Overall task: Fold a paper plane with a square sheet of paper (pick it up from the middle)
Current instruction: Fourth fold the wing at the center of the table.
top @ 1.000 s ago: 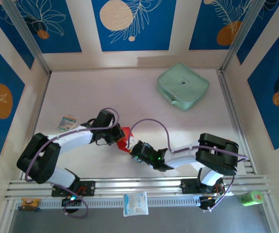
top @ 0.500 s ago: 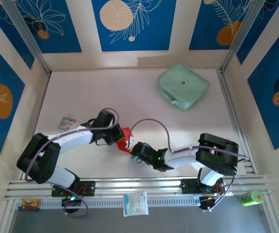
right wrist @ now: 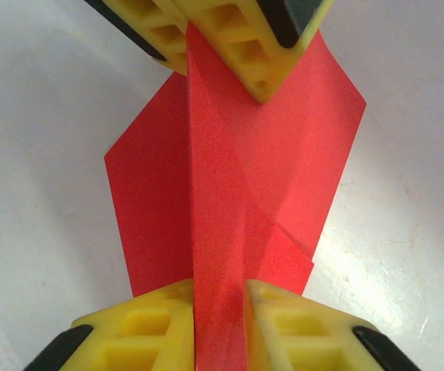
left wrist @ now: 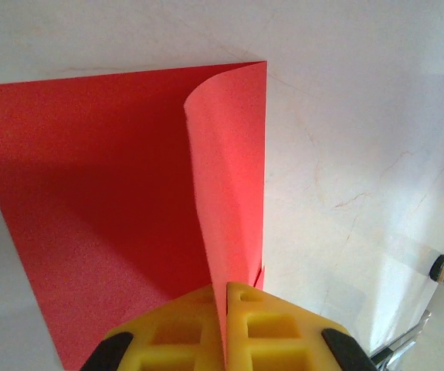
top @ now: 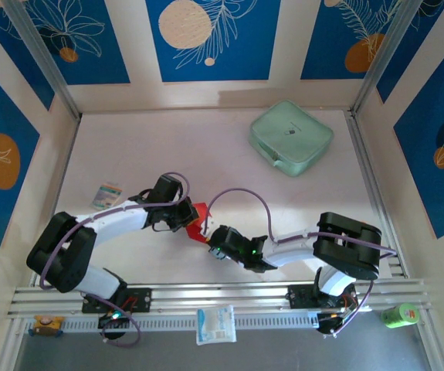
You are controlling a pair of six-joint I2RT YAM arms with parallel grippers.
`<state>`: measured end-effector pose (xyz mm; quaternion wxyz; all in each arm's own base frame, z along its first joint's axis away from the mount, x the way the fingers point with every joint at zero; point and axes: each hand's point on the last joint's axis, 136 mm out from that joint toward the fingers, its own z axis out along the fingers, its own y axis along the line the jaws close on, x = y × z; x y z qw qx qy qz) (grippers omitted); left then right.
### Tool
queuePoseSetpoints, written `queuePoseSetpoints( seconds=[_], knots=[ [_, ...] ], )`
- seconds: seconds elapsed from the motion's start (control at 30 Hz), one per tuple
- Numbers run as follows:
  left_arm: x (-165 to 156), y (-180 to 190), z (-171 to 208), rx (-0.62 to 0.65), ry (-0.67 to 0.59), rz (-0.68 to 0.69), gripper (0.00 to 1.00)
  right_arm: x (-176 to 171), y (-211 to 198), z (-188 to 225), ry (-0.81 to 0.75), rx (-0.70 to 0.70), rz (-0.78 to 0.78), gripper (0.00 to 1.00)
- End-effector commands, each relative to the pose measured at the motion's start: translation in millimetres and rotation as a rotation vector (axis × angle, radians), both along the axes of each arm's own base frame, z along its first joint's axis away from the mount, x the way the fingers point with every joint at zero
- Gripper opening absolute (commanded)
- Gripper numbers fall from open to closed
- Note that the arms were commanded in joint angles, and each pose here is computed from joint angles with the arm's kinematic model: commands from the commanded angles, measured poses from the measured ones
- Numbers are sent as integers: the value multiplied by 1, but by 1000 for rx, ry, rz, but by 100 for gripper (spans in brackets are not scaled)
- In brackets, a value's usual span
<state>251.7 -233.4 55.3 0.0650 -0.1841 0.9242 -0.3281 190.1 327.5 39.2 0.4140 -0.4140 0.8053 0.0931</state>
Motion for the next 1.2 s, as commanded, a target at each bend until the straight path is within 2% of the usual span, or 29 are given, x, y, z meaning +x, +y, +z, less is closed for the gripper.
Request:
queuePoseSetpoints(
  seconds=[0.0,0.13,0.17,0.3,0.43,0.5,0.6,0.83,0.93,1.17],
  knots=[
    [-1,4,-1,8,17,9,0,-1,2,8,15,46,0,19],
    [-1,5,-1,12,13,10,7,-1,1,2,67,48,-19,14],
    [-1,5,1,12,7,9,11,-1,1,1,88,54,-24,12],
    [3,8,11,14,-40,21,47,-2,2,-10,244,129,-69,11],
    [7,18,27,35,-112,51,55,-1,3,-14,402,225,-106,11],
    [7,23,31,44,-136,69,56,1,1,-17,468,269,-131,11],
    [7,28,34,53,-158,85,54,4,0,-17,561,332,-152,10],
    [8,17,25,19,-127,61,22,11,-3,-14,771,452,-195,11],
    [9,9,19,2,-105,43,13,15,-7,-16,856,504,-227,11],
    [4,-3,-8,-8,-29,3,7,19,-11,-18,963,572,-272,11]
  ],
)
